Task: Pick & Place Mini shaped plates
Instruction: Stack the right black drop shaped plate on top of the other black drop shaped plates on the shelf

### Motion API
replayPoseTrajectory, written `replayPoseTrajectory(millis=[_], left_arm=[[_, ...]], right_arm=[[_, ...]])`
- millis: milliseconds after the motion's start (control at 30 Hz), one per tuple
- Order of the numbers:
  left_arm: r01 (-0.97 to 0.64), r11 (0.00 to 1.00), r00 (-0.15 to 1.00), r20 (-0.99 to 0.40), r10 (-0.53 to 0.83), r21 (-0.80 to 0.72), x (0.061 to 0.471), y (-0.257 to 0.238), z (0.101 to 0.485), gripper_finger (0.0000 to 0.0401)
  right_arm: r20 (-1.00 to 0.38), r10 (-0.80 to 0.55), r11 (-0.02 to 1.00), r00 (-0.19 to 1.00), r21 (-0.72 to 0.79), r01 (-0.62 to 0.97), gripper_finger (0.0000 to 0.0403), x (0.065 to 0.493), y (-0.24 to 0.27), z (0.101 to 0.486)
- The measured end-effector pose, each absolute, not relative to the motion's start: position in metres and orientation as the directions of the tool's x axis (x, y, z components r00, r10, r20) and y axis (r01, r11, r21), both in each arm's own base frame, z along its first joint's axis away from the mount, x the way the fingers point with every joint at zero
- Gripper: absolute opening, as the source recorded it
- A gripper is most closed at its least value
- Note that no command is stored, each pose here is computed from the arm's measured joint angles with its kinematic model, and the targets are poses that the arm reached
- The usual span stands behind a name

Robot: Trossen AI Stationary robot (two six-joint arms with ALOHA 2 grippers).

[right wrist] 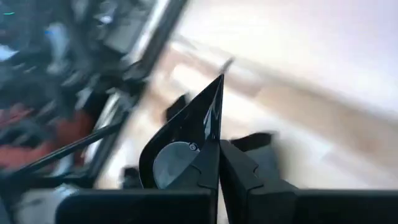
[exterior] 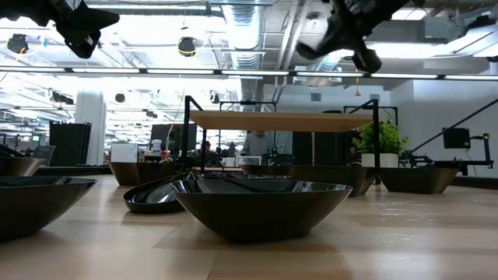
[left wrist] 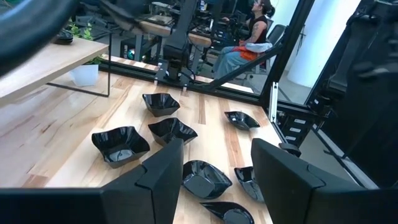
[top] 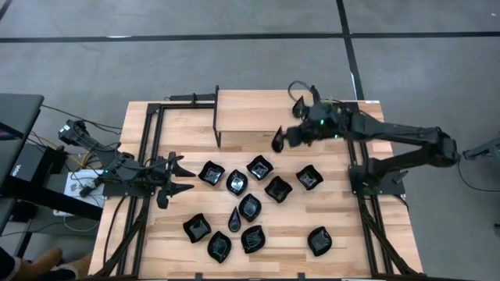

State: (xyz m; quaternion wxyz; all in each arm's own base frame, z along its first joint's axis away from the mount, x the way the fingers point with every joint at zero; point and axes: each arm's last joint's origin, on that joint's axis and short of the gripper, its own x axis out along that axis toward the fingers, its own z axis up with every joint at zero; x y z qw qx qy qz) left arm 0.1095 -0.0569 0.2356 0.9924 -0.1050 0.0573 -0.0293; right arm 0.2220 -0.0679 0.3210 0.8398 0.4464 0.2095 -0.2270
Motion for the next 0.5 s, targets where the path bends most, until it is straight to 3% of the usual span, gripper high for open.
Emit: replayPoseTrajectory(millis=[233, 500], left_arm=[[0.041, 0.976, 0.992, -0.106, -0.065, -0.213, 0.11, -0.057, 0.236, 0.0191], [0.04, 0.975, 0.993, -0.099, -0.062, -0.217, 0.11, -0.057, 0.236, 0.0191]], right_arm=[[-0.666, -0.316, 0.433, 0.676, 0.533, 0.727, 0.0, 0.197, -0.12, 0.344], [-0.808, -0.287, 0.278, 0.515, 0.444, 0.852, 0.0, 0.182, -0.171, 0.364]])
